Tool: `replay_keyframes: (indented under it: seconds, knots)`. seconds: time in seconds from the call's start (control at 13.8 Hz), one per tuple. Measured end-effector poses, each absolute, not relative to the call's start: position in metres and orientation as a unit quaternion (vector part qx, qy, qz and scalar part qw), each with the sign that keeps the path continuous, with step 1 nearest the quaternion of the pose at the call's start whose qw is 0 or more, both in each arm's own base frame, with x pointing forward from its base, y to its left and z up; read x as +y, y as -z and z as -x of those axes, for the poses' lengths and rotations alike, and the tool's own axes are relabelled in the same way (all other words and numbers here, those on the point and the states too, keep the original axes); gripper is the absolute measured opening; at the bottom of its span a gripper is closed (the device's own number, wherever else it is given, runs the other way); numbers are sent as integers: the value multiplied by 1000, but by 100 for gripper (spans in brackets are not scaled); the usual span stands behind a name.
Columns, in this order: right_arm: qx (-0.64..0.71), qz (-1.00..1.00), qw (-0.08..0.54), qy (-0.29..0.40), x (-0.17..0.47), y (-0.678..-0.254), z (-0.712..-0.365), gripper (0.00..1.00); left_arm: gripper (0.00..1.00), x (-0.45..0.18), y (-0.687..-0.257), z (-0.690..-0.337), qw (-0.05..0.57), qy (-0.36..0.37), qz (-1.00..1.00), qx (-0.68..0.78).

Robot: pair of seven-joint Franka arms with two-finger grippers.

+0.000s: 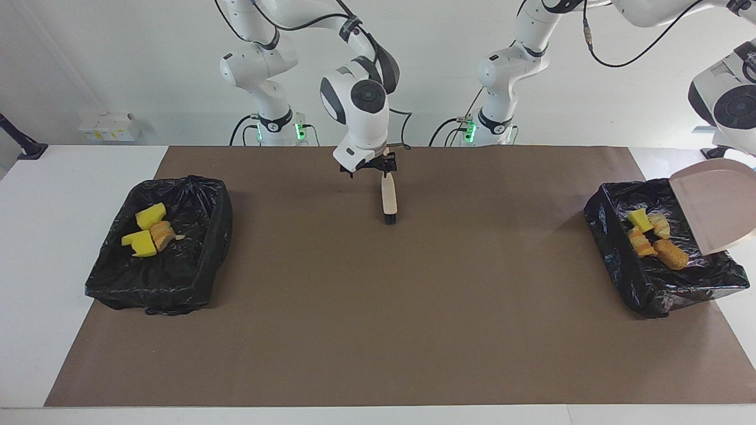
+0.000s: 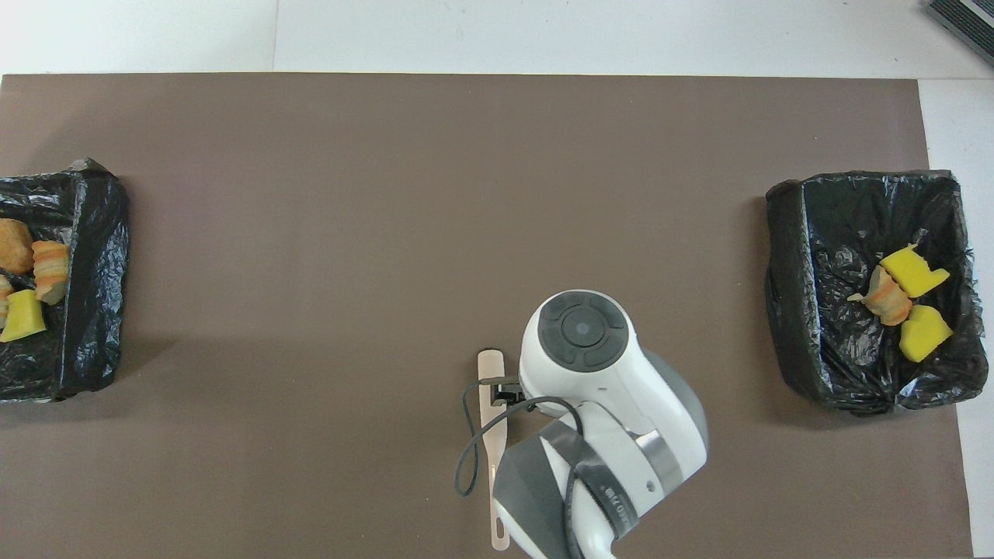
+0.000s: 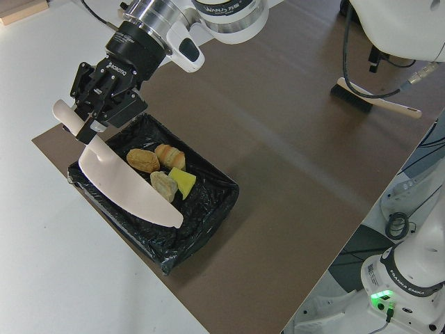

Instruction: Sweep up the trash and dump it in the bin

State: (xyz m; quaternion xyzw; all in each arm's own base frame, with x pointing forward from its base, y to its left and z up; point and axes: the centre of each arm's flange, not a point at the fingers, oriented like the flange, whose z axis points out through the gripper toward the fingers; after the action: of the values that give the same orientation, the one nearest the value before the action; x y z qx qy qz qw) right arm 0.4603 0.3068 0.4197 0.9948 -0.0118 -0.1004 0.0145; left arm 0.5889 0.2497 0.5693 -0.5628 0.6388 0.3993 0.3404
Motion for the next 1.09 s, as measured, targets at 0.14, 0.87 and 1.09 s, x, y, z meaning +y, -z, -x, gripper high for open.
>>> replay_keyframes:
  seconds: [0.14, 0.87, 1.09]
  knots:
    - [-15, -997, 24, 74, 262, -465, -493, 100, 32, 244, -590, -586, 365, -387, 557, 638]
    - [-26, -999, 19, 1, 69, -585, -540, 100, 32, 198, -588, -579, 216, -122, 722, 646]
    - [-49, -999, 20, 13, 37, -633, -521, 100, 32, 190, -570, -578, 163, -85, 776, 603]
